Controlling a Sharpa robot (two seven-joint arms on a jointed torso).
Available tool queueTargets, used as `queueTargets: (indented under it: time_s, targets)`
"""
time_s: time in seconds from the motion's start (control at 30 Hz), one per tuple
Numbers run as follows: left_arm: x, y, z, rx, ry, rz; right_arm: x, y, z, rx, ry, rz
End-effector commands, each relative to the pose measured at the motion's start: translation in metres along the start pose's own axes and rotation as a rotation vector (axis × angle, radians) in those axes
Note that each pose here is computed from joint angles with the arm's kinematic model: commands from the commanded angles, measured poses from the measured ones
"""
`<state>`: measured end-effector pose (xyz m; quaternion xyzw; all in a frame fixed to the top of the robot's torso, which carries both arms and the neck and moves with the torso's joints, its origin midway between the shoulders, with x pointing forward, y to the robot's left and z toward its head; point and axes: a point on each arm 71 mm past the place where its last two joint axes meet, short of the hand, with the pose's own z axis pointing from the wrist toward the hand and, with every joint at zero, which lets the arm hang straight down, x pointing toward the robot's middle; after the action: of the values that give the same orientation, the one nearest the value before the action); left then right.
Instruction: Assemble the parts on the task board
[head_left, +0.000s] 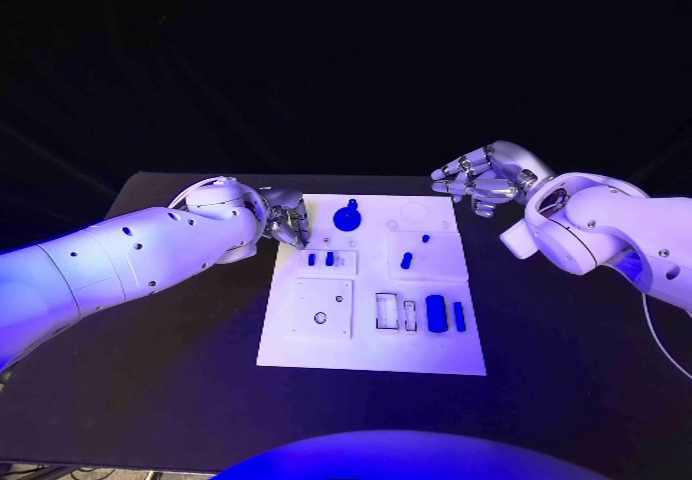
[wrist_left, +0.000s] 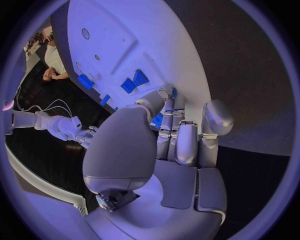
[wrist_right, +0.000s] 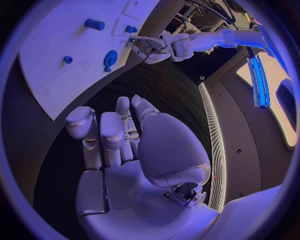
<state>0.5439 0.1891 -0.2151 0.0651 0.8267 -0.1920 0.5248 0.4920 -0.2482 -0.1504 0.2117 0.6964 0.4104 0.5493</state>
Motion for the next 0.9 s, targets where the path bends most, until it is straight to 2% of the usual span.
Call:
queueTargets:
  time_s: [0.03,0.67,0.9]
  targets:
    - [0.0066,0.0001,0.0012,-0.015,0.035,0.024,0.0015,0.0009,0.0001,-0.007,0.013,-0.008]
    - [0.0089,-0.0039,0.0054,-0.021,0.036,0.062,0.0021,0.0012,0.0001,-0.008,0.015,-0.008]
    - [0.0101,-0.0063,0.0068,-0.013,0.016,0.068,0.0020,0.0012,-0.0002,-0.007,0.016,-0.008]
